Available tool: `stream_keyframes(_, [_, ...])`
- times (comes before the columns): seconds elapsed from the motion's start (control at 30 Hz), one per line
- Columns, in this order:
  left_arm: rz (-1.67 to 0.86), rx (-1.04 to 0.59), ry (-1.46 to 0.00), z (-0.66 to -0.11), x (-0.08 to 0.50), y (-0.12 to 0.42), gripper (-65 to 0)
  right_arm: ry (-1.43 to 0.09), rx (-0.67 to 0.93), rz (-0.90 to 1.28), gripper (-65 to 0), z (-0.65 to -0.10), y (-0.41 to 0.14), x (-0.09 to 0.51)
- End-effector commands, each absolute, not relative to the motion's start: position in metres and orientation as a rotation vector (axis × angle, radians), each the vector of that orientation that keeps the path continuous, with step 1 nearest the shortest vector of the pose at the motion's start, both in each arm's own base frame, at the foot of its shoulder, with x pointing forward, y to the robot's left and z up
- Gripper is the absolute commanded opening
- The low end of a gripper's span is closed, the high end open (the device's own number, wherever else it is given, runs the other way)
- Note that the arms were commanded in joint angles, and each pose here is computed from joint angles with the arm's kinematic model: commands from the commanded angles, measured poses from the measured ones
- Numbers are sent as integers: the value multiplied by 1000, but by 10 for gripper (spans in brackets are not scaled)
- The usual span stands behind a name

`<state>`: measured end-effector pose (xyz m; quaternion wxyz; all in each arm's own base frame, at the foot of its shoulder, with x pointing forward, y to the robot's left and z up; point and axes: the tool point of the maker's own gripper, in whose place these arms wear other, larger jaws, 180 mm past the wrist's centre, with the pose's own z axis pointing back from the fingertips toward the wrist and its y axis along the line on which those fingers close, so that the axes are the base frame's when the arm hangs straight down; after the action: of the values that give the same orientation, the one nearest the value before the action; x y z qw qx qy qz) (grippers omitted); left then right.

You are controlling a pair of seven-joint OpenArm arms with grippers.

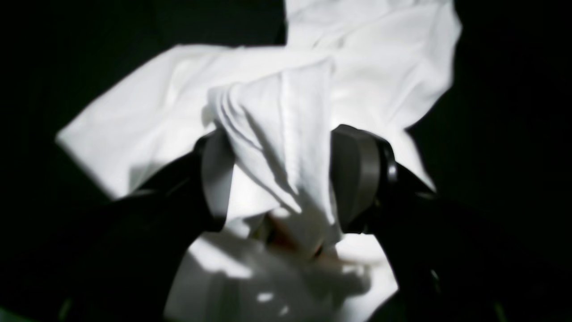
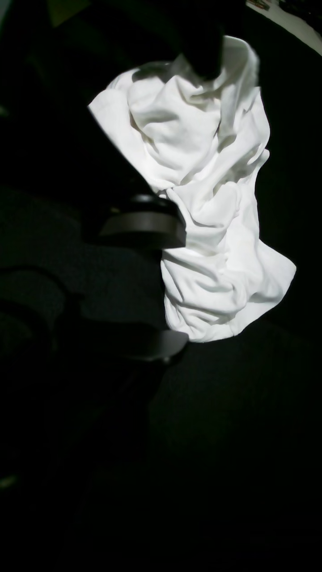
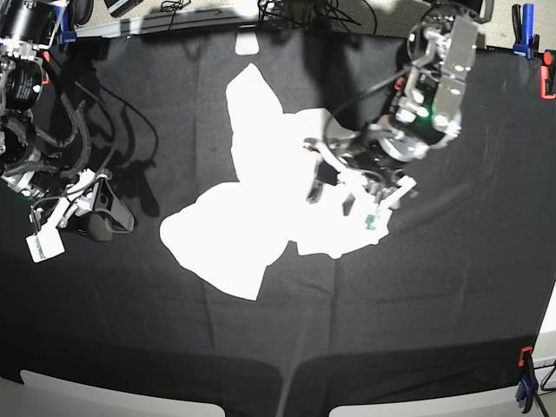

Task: Layout the t-shirt on the table in an organized manner, then fold the t-shirt properly
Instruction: 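Lower the left gripper and grasp another edge of the t-shirt, then lift the t-shirt with both grippers, pulling the grippers apart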

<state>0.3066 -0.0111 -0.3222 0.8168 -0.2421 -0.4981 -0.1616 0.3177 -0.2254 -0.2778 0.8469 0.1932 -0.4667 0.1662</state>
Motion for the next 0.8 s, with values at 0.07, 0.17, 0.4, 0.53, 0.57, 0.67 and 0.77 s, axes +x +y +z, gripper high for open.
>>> stream_keyframes(0.07, [-353, -526, -1148, -301, 317, -13, -355, -1043, 411, 371, -361, -259, -226, 324])
stream_keyframes(0.17, [-388, -465, -1153, -304, 319, -9, -530, -1043, 411, 371, -361, -259, -226, 324])
stream_keyframes(0.4, [-485, -287, -1126, -319, 320, 7, -650, -1043, 411, 371, -361, -259, -226, 324])
stream_keyframes(0.53, [-601, -2, -1151, -320, 335, 40, -650, -1044, 410, 372, -361, -259, -226, 324])
stream_keyframes(0.57, [-619, 79, -1151, -318, 341, 52, -650, -1044, 410, 372, -361, -259, -226, 324])
stream_keyframes(0.67, [-598, 270, -1142, -306, 360, 96, -650, -1044, 411, 371, -361, -259, -226, 324])
stream_keyframes(0.77, [-493, 280, -1143, -295, 372, 126, -650, -1049, 411, 368, -361, -259, -225, 325])
